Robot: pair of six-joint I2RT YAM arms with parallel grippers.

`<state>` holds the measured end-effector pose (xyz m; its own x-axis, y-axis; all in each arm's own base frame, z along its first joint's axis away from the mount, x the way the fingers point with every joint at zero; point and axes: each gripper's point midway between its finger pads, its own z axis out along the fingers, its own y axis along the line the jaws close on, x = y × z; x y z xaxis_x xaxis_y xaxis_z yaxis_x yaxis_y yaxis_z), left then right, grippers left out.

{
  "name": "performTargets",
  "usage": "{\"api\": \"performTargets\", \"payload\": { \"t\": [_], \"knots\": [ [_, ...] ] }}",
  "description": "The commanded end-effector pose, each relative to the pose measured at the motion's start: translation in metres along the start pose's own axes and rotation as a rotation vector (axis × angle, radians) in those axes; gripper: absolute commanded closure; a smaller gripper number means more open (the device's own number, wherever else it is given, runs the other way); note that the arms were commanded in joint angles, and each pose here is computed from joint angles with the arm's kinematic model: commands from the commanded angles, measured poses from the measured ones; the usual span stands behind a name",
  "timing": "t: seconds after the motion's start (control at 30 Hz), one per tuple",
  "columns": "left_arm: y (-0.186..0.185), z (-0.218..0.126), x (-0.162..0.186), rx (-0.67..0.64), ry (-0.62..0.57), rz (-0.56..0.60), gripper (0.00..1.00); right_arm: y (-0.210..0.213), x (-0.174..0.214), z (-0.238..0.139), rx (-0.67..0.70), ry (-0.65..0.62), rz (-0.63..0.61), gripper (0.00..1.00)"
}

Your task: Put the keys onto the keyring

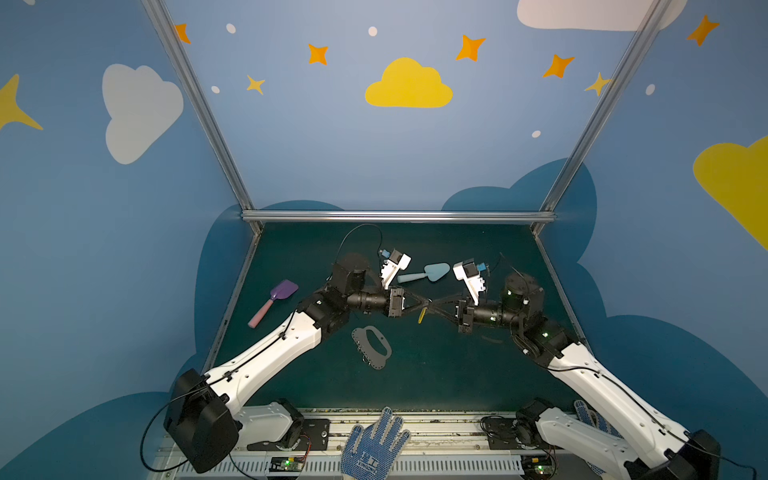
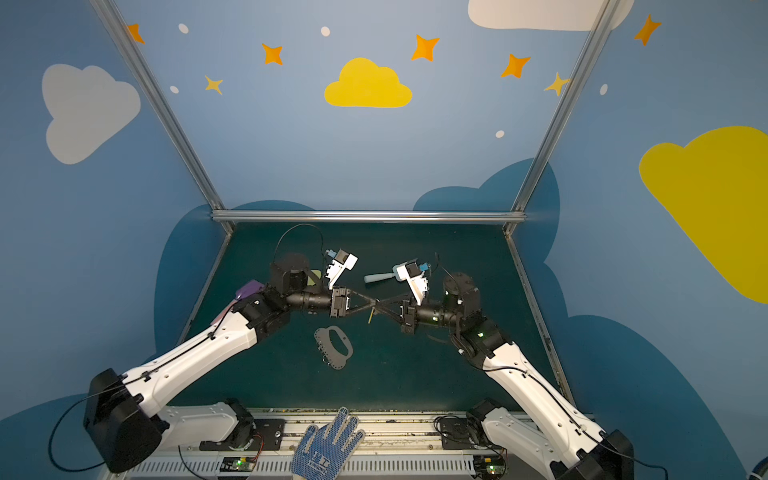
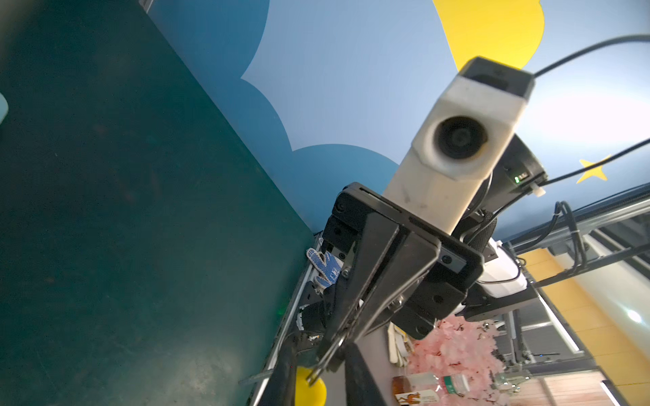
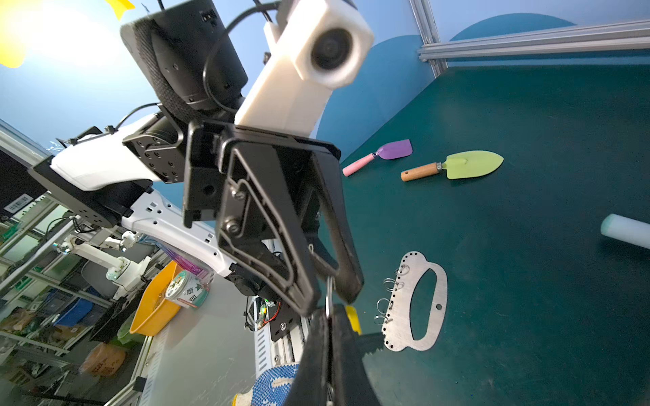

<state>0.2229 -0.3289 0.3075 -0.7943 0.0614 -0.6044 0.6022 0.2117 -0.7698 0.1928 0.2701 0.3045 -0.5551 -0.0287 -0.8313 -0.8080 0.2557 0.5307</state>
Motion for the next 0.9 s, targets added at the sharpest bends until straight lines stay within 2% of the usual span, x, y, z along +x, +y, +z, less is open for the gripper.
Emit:
{"api": "performTargets", "payload": {
  "t": [0.0, 0.3, 0.63, 0.87],
  "knots": [
    [-0.015, -0.002, -0.009, 0.038, -0.022, 0.040, 0.78, 0.007, -0.010, -0.003, -0.026, -0.042, -0.020, 1.00],
    [-0.015, -0.011, -0.009, -0.001, -0.058, 0.045, 0.77, 0.001, -0.010, -0.005, -0.012, -0.061, -0.001, 1.00],
    [-0.020, -0.009, -0.009, 0.025, -0.046, 0.048, 0.93, 0.003, -0.012, -0.005, -0.025, -0.064, 0.005, 1.00],
    [-0.021, -0.013, -0.012, 0.005, -0.066, 0.070, 0.96, -0.001, -0.009, -0.004, -0.016, -0.056, 0.014, 1.00]
  ]
}}
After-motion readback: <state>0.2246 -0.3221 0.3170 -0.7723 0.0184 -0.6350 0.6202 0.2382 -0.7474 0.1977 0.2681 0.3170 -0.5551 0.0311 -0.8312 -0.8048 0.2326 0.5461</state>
